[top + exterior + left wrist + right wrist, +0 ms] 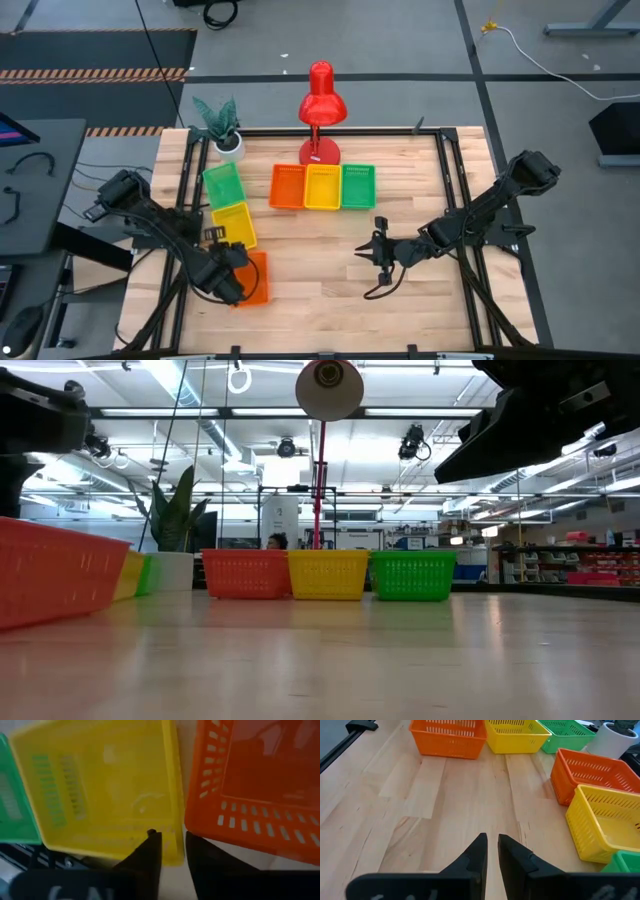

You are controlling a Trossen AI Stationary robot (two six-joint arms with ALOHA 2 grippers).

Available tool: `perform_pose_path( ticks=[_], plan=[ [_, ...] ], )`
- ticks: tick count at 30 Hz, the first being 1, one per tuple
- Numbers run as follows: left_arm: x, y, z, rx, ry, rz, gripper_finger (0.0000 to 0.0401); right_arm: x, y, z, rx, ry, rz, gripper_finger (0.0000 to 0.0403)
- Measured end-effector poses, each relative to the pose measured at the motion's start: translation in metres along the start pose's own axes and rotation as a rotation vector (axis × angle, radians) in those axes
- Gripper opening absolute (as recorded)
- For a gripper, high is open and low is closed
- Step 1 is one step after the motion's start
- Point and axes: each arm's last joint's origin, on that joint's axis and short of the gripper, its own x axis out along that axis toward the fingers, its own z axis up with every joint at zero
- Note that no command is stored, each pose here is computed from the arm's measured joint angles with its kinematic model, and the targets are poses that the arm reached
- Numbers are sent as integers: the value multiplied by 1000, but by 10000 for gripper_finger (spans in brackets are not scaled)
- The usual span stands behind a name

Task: Stack baskets by color
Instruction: Stack the left yellow bin on top of the right yellow bin

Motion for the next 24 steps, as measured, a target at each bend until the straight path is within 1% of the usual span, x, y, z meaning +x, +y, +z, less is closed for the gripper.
perform_pose_path(
  ticks=[4,9,15,24],
  plan=[
    [0,0,2,6,-58,23,55,0,0,0,0,0,0,50],
    [1,2,6,-11,-67,30,45,0,0,0,0,0,0,50],
    [4,4,14,-57,-60,-6,69,0,0,0,0,0,1,50],
    [8,12,23,-84,-38,1,100,-1,2,0,6,0,11,50]
  ],
)
